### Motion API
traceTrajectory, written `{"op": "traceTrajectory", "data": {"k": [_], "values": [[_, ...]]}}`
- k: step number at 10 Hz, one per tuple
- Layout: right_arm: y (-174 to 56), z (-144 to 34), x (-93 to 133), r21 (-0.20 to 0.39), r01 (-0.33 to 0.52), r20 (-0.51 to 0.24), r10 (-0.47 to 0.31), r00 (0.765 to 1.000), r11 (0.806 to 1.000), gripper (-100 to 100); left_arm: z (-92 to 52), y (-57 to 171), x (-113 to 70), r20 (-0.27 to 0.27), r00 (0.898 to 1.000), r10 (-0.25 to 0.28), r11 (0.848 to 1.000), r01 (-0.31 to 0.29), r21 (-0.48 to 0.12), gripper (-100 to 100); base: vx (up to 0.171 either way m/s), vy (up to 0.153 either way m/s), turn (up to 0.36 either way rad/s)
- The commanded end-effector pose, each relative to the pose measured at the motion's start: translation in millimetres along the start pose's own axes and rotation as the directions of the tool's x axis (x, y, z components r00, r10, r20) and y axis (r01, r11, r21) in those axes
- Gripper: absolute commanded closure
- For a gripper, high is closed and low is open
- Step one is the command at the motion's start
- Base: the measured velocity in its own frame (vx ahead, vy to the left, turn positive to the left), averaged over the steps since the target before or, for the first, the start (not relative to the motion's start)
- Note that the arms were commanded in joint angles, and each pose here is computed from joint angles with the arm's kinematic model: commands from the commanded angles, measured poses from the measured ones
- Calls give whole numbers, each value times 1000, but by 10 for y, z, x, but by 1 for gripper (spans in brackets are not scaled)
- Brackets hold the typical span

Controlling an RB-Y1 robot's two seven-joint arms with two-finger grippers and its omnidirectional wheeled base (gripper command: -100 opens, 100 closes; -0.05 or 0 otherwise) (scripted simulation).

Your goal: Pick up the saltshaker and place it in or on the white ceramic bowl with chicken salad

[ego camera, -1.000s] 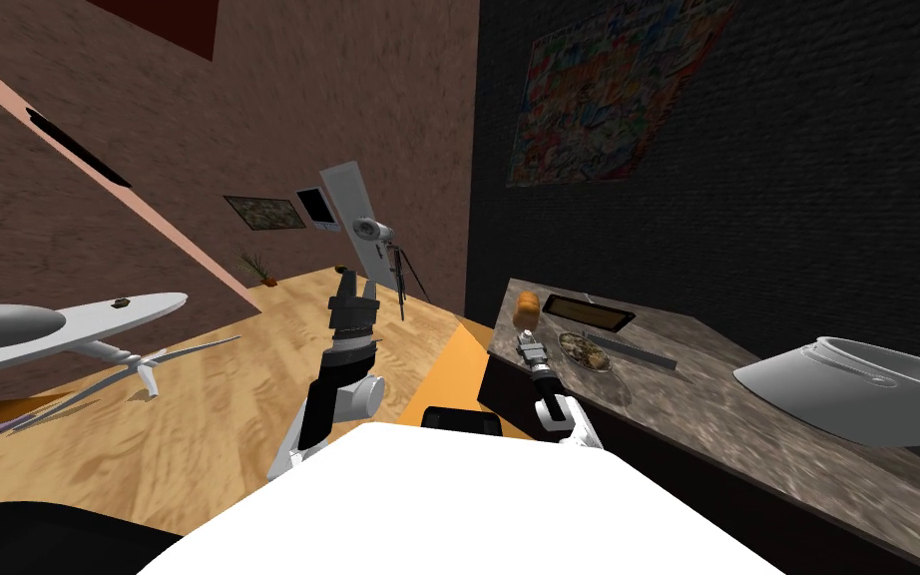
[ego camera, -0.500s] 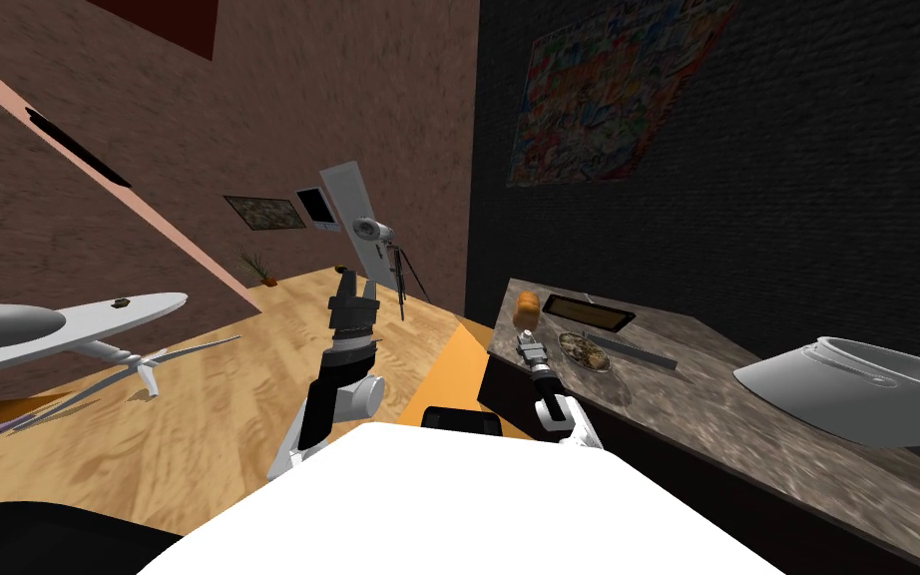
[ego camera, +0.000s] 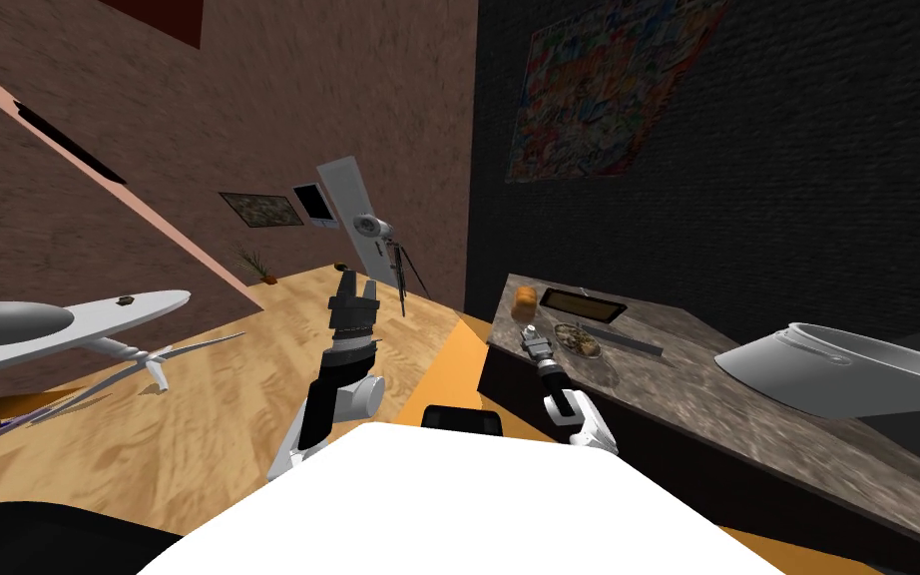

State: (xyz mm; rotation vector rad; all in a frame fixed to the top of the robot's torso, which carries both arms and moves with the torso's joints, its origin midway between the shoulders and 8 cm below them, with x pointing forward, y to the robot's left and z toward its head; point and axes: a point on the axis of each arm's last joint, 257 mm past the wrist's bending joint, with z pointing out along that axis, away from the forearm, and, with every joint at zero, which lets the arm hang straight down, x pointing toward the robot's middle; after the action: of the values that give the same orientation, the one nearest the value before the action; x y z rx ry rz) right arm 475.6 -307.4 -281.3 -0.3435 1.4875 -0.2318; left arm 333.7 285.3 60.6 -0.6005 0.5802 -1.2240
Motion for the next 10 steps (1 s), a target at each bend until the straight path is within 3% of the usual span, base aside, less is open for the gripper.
{"op": "traceTrajectory", "data": {"k": [1,4,6,10], "values": [[-60,74,-134,-13,27,28,-27,999,1000,100,0,0,0,0,1000,0,1000,0,0,0,-141,-47,-42],[-114,280,-560,-30,57,114,-53,992,998,100,0,0,0,0,1000,0,1000,0,0,0,-214,-77,-53],[-119,356,-719,-31,54,142,-49,989,998,100,0,0,0,0,1000,0,1000,0,0,0,-236,-107,-35],[-163,547,-1044,-22,17,179,-13,984,1000,100,0,1,0,0,1000,0,1000,0,0,0,-158,-168,-3]]}}
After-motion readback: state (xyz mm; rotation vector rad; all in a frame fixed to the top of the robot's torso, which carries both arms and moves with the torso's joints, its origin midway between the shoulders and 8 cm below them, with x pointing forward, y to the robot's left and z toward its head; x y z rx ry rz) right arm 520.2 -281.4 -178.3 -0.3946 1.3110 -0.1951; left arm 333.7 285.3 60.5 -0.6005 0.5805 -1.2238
